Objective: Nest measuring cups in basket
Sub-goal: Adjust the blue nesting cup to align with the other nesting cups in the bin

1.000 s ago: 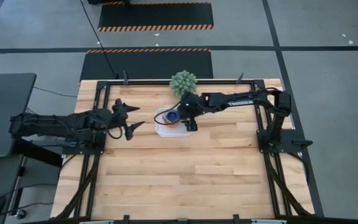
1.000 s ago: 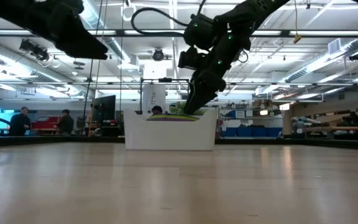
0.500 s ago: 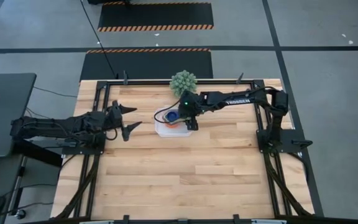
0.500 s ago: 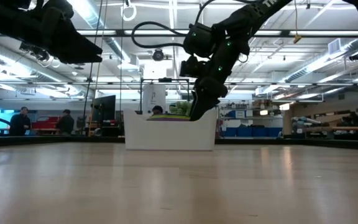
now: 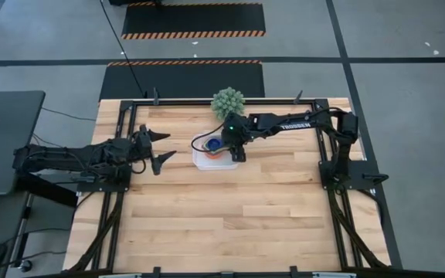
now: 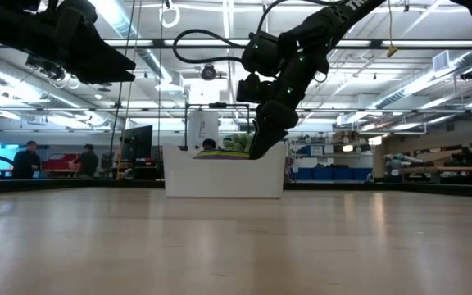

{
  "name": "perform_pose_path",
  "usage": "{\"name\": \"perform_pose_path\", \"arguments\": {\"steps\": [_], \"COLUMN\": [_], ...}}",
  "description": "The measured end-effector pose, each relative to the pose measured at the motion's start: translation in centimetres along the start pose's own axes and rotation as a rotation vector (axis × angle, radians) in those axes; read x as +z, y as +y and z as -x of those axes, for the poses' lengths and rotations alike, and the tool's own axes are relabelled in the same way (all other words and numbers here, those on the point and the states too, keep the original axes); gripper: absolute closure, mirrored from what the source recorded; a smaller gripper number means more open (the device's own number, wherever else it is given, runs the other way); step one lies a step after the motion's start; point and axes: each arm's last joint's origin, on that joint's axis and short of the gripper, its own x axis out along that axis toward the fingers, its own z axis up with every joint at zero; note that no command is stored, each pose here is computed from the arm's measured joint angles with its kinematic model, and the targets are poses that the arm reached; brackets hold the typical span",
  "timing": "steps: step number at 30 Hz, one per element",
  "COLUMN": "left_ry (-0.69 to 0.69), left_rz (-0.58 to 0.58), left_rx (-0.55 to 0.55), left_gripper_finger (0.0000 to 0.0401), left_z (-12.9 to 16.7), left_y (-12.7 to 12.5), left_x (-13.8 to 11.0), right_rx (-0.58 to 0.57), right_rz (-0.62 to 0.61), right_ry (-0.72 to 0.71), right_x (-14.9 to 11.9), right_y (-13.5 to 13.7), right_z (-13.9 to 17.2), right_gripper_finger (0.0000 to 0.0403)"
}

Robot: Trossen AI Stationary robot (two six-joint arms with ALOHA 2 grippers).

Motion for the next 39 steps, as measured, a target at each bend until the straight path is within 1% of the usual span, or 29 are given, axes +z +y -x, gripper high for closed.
{"name": "perform_pose_path", "arguments": {"steps": [4, 8, 14, 19, 24, 39], "left_ry": [0.0, 0.001, 0.001, 0.001, 0.002, 0.002], "left_rz": [0.0, -0.001, -0.002, -0.002, -0.002, -0.004], "left_rx": [0.0, 0.0, 0.0, 0.0, 0.0, 0.0], "left_gripper_finger": [0.0072, 0.0072, 0.0072, 0.0072, 0.0072, 0.0072], "left_z": [0.0, 0.0, 0.0, 0.0, 0.0, 0.0], "left_y": [0.0, 0.0, 0.0, 0.0, 0.0, 0.0], "left_x": [0.0, -0.01, 0.0, 0.0, -0.01, 0.0], "right_rx": [0.027, 0.055, 0.041, 0.009, 0.015, 0.017], "right_rz": [-0.031, -0.08, -0.069, -0.047, -0.018, -0.001], "right_ry": [-0.013, -0.012, -0.005, 0.003, 0.002, 0.005], "right_x": [0.09, -0.02, -0.21, -0.58, -0.58, -0.62], "right_y": [0.13, 0.05, 0.18, 0.2, 0.23, 0.22], "right_z": [0.0, 0.0, -0.15, -0.44, -0.44, -0.44], "right_gripper_finger": [0.0177, 0.017, 0.0155, 0.0151, 0.0166, 0.021]}}
